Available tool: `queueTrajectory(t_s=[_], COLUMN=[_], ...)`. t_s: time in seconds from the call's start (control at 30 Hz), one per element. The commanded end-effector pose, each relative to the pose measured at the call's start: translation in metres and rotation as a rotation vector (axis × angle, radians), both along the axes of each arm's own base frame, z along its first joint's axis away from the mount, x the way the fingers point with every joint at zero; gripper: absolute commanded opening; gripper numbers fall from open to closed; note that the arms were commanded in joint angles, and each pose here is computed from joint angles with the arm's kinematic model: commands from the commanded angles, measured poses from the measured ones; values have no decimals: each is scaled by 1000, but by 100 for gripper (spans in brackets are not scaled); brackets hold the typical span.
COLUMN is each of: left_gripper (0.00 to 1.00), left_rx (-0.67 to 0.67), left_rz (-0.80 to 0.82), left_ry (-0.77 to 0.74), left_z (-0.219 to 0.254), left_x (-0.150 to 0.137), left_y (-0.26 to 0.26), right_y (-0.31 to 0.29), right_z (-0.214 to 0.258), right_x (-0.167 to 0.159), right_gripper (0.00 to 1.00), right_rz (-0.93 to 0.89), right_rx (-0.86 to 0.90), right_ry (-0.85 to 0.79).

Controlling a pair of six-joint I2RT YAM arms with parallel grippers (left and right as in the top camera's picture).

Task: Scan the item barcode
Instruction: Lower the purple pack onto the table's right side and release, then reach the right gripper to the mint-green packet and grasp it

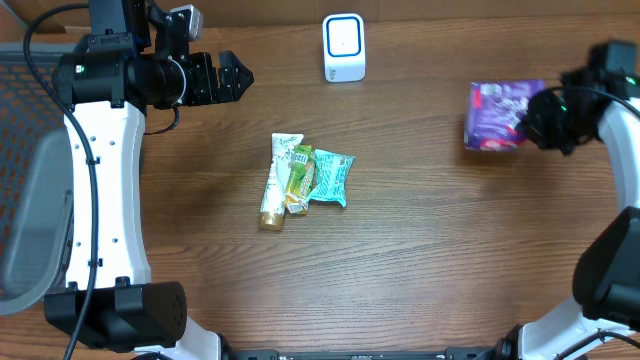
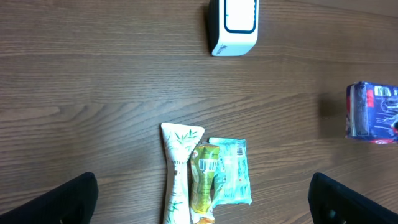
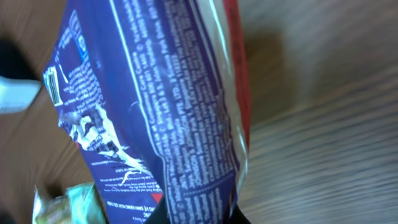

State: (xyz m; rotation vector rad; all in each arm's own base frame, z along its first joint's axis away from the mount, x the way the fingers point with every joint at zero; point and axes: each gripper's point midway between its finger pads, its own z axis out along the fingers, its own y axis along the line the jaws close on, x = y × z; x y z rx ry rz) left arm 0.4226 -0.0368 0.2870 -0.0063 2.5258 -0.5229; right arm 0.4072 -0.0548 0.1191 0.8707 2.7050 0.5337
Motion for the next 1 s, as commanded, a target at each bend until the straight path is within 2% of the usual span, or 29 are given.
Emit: queueTrajectory(t_s=[0.0, 0.2, 0.27, 0.3, 0.33, 0.37, 0.4, 0.43, 0.47, 0.57, 0.73, 0.83, 0.97], left_gripper=[100, 100, 99, 100, 100, 99, 99, 100, 100, 100, 100, 100, 100], left_rx=[-1, -1, -1, -1, -1, -1, -1, -1, -1, -1, -1, -1, -1], left_rz=[-1, -1, -1, -1, -1, -1, -1, -1, -1, -1, -1, -1, -1], left_ry=[3, 3, 3, 3, 3, 3, 3, 3, 3, 3, 3, 3, 3], left_z=[-1, -1, -1, -1, -1, -1, -1, -1, -1, -1, -1, -1, -1], left_x=[1, 1, 1, 1, 1, 1, 1, 1, 1, 1, 1, 1, 1], left_y=[-2, -2, -2, -2, -2, -2, -2, -2, -2, -2, -2, -2, -2], right_y=[-25, -60, -64, -65, -66, -65, -65, -64, -62, -55, -31, -2, 57], right_z=[-24, -50, -51, -51, -51, -51, -51, -50, -47, -27, 28, 52, 57], right_x=[-17, -37, -40, -41, -41, -42, -42, -42, -41, -38, -21, -10, 1], right_gripper=[4, 11, 15, 20, 39, 66, 83, 94, 100, 100, 100, 100, 100], right_rz=[-141, -210, -192, -182, -176, -165, -162, -160, -155, -138, -6, 73, 215], right_rx=[60, 50, 40, 36, 33, 31, 32, 36, 43, 74, 83, 81, 139], right_ry=[32, 43, 39, 37, 36, 35, 37, 38, 39, 41, -13, -43, -79])
